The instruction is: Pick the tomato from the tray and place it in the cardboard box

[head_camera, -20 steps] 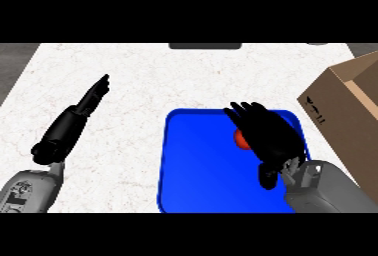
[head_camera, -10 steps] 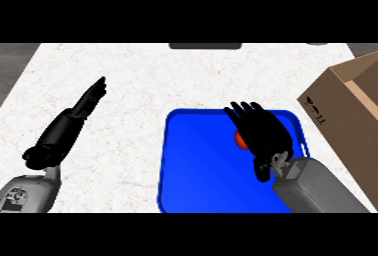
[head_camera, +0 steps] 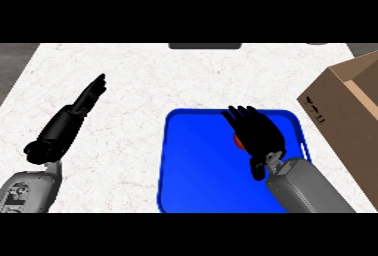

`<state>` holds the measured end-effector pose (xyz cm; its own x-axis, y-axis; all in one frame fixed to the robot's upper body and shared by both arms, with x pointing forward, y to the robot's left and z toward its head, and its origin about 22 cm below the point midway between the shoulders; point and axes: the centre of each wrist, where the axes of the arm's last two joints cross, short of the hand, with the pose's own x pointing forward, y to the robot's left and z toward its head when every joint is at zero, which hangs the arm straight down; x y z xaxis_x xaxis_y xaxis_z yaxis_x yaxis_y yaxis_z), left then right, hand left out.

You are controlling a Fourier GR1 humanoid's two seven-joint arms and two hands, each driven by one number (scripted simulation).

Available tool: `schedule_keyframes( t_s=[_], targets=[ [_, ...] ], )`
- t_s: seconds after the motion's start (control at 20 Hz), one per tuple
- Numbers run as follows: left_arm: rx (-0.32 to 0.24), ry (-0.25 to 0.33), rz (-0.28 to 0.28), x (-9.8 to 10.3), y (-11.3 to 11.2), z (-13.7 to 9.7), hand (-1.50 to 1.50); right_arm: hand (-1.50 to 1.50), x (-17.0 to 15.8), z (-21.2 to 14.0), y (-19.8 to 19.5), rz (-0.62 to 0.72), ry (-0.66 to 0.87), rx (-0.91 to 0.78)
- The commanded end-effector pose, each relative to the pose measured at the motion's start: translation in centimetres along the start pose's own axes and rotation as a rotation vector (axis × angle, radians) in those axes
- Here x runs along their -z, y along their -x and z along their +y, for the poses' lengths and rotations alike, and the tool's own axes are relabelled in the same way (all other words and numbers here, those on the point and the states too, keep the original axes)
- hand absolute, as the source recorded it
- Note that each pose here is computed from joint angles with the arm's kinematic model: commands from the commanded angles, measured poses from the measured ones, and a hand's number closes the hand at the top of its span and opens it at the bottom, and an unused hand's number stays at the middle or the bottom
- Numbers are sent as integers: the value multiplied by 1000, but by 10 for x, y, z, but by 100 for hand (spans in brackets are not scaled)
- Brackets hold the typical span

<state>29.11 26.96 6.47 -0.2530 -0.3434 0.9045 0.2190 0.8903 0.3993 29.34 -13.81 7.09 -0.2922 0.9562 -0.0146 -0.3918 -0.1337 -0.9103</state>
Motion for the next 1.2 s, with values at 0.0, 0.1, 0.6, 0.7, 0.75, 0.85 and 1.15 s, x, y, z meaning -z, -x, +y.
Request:
schedule_keyframes(
  t_s=[0.0,0.1,0.6,0.7,0.75,0.85,1.15],
  targets=[
    [4,-7,14,21,3,-6,0,-150,16,8,1,-3,-19,3],
    [-8,-1,18,-5,-11,-14,0,-150,8,11,11,21,-33,-21],
    [-12,-7,-3,9,-1,-4,0,-150,21,27,17,54,-29,-8],
    [-5,-2,2,-1,-7,11,0,-150,41,25,20,46,-39,-1],
    [1,-8,15,0,8,-6,0,-150,39,35,41,31,-37,-24],
    [-13,7,9,10,-12,3,0,150,33,55,30,-35,-26,-59],
    [9,4,-12,-20,1,-5,0,150,47,42,36,-111,126,-97]
  ],
)
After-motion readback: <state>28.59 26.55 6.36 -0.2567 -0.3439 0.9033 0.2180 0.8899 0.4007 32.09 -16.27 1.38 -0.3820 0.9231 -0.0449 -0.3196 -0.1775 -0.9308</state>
